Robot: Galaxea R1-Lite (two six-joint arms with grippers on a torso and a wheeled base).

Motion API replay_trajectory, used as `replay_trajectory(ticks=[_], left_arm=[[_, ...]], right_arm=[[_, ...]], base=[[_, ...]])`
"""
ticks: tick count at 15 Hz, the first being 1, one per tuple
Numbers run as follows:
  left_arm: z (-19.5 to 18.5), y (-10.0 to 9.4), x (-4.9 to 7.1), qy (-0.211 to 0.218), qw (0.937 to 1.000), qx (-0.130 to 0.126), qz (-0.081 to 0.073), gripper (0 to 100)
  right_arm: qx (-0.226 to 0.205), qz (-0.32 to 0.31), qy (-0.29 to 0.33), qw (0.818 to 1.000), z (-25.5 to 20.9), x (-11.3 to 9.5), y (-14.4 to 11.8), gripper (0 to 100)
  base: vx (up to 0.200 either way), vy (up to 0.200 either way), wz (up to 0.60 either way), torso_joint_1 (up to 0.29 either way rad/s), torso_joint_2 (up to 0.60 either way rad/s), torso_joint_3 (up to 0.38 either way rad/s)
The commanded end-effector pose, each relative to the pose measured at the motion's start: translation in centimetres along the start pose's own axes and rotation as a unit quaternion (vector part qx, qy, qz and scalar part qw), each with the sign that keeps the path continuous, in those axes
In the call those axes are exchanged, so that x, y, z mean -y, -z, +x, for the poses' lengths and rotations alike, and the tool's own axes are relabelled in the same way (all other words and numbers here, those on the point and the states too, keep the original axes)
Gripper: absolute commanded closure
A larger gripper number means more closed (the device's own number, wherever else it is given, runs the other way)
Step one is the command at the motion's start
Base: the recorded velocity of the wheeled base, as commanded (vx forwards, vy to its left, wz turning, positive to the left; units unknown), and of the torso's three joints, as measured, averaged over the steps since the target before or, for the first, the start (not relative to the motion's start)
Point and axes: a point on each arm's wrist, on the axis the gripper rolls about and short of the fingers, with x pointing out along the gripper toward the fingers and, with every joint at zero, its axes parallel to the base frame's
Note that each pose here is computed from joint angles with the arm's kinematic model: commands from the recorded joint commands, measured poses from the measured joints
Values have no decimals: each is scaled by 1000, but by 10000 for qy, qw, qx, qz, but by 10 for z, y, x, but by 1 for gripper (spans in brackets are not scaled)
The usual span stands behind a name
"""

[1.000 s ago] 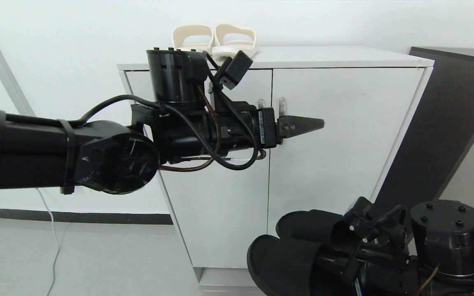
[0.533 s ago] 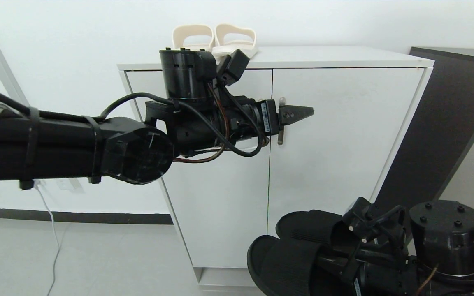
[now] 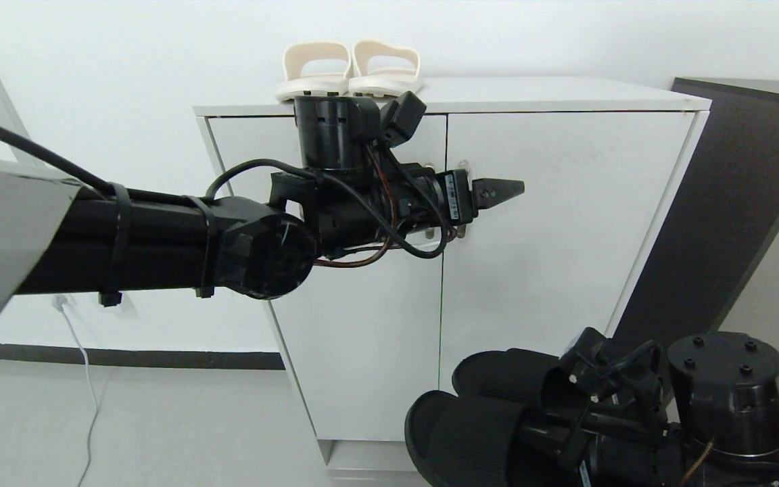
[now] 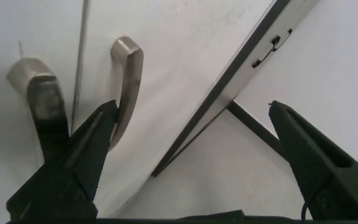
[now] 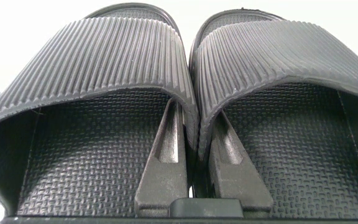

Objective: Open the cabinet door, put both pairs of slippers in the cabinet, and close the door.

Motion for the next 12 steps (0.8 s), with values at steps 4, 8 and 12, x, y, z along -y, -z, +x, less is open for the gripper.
replay_trajectory(ticks=[4, 8, 12], left_arm=[[1, -2, 0, -2, 10000, -55, -42, 100], [-12, -4, 5, -26, 9999, -77, -67, 100], [-45, 1, 33, 173, 9995, -231, -100, 100]], right_arm=[[-37, -10, -46, 10000, 2, -2, 1, 100], [-117, -29, -382, 9992, -3, -10, 7, 100], [-144, -110, -1008, 9947, -16, -17, 13, 100]], base=[[0, 0, 0, 0, 0, 0], [0, 0, 0, 0, 0, 0], [0, 0, 0, 0, 0, 0]])
